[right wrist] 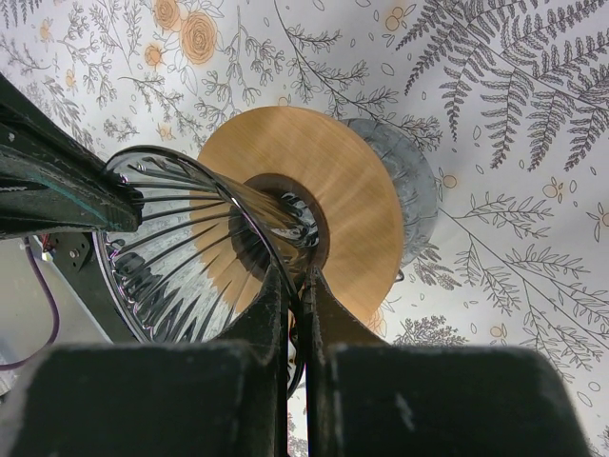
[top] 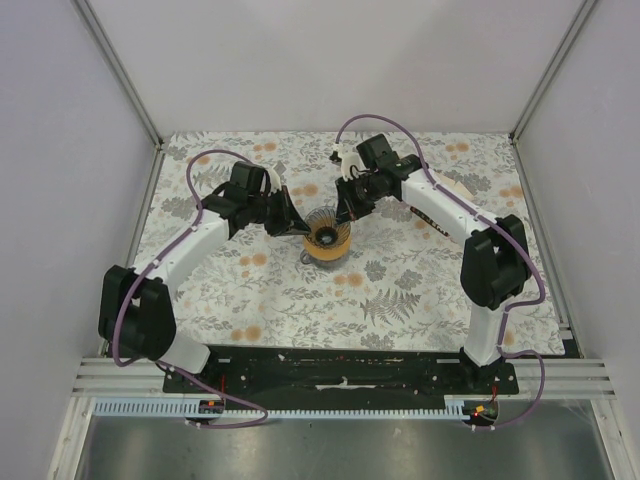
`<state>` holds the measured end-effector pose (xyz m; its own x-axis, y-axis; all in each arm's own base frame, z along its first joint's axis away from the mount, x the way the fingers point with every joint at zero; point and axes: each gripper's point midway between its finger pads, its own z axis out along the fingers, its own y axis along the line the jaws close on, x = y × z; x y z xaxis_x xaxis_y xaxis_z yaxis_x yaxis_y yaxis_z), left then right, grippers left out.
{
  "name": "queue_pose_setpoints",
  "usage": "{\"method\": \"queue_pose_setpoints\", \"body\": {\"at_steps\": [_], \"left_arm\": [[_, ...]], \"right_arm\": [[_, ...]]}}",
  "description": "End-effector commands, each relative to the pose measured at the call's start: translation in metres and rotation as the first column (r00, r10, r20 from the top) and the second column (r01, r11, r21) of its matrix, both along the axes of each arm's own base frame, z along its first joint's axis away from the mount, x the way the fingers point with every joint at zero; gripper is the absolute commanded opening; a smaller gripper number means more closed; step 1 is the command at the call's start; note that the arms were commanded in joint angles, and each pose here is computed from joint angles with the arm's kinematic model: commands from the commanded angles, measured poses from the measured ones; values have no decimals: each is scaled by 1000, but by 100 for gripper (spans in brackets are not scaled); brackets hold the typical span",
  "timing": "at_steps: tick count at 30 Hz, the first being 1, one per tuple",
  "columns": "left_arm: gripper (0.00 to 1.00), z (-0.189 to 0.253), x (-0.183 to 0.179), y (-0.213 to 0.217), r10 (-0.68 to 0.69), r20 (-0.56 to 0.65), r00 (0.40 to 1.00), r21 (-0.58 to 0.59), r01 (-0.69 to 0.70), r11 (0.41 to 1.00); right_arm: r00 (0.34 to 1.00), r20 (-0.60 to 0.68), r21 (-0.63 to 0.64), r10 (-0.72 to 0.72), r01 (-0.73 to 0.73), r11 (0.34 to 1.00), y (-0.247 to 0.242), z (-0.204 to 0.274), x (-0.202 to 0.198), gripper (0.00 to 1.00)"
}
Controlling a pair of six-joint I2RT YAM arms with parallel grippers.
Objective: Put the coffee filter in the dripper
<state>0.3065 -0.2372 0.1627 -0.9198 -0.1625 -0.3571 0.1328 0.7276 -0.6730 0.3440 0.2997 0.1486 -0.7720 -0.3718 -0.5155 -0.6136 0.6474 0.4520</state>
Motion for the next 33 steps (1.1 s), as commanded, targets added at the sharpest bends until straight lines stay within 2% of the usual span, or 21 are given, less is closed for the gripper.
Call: {"method": "queue_pose_setpoints", "body": {"at_steps": [1,6,13,20,26,27,30,33], "left_arm": [[2,-88,-24,31,67,-181,981,223,-25,974],[2,-113,-39,38,75,-244,967,256,-11,967],[2,-150,-40,54,96,-295,951,372,21,928],[2,-159,-36,58,100,-312,945,411,39,911],[2,-116,-12,27,24,-246,969,270,45,962],[4,-107,-8,25,16,-229,973,258,45,965],[32,-77,5,13,-15,-165,986,203,49,978],[47,-50,12,5,-40,-106,994,152,56,987]], "right_arm": [[995,-101,-63,3,-9,998,-1,-54,-12,0],[993,-119,-80,-19,9,997,-3,-71,-14,0],[987,-158,-109,-36,19,994,-7,-96,-18,0],[986,-163,-101,-34,18,995,-5,-97,-18,0],[995,-97,-50,-27,22,999,4,-60,-8,0],[996,-81,-45,-26,22,999,5,-54,-5,5],[998,-54,-27,-18,16,1000,7,-36,-3,15],[1000,-29,7,-2,2,1000,12,-16,-1,22]]}}
